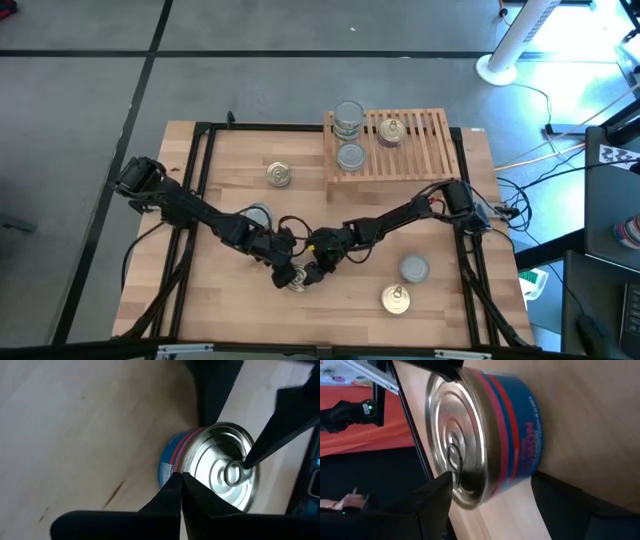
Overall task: Stack canned seafood by type on shelf
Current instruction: Stack the blue pink tuna can on top of the blue pink tuna can on the shelf
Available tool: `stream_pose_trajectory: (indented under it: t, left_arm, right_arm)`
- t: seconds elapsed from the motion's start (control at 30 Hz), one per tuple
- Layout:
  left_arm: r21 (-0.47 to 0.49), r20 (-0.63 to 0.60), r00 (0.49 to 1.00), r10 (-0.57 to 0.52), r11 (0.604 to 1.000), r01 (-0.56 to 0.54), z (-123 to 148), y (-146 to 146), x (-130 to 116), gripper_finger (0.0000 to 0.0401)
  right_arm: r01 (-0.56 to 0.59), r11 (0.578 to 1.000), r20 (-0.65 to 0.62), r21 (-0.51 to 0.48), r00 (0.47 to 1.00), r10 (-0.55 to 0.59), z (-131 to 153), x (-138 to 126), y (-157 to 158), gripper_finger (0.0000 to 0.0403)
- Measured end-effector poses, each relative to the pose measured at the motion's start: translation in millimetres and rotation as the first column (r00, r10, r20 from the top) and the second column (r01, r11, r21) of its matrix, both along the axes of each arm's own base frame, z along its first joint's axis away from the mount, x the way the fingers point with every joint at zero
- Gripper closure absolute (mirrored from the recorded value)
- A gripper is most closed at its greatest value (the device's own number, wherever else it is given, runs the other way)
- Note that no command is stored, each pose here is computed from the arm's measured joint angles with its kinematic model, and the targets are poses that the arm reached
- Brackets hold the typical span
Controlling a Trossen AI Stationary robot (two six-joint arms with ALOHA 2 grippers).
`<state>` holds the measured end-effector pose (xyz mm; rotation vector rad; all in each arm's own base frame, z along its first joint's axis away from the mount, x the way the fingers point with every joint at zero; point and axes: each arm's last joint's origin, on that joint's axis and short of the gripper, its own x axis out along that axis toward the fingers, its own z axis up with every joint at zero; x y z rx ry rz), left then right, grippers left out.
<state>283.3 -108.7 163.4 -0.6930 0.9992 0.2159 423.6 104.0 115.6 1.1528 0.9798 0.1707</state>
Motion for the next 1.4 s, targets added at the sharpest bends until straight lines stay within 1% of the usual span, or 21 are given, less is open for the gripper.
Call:
stream_pose_trajectory:
  t: [0.47,0.7,0.9,1.03,1.27,1.4]
  left_arm:
    - [-0.002,0.014,1.0,-0.005,1.0,0.005,0.9,-0.5,0.9,0.0401]
    - [-0.001,0.098,0.994,-0.038,0.999,0.039,5.8,-2.7,6.8,0.0401]
    - [0.001,0.114,0.993,-0.035,0.999,0.035,7.2,-2.9,7.7,0.0401]
    - [0.008,0.125,0.992,-0.036,0.999,0.035,8.2,-3.0,8.2,0.0401]
    - [0.008,0.128,0.991,-0.028,1.0,0.028,8.5,-2.9,8.4,0.0401]
    - [0.011,0.128,0.991,-0.028,1.0,0.027,8.5,-4.1,7.8,0.0401]
  right_arm:
    - [-0.013,1.0,0.009,-0.009,1.0,0.013,-0.3,0.6,-3.9,0.0134]
    - [-0.059,0.998,0.01,0.029,0.998,0.059,0.6,0.2,-2.4,0.0134]
    - [-0.096,0.994,0.03,0.06,0.995,0.094,2.1,0.5,-1.2,0.0134]
    - [-0.113,0.992,0.07,0.058,0.992,0.109,4.3,1.8,-0.1,0.0134]
    - [-0.112,0.992,0.074,0.057,0.991,0.108,4.5,2.1,-0.3,0.0134]
    - [-0.09,0.995,0.049,0.037,0.995,0.088,2.3,1.2,-1.3,0.0134]
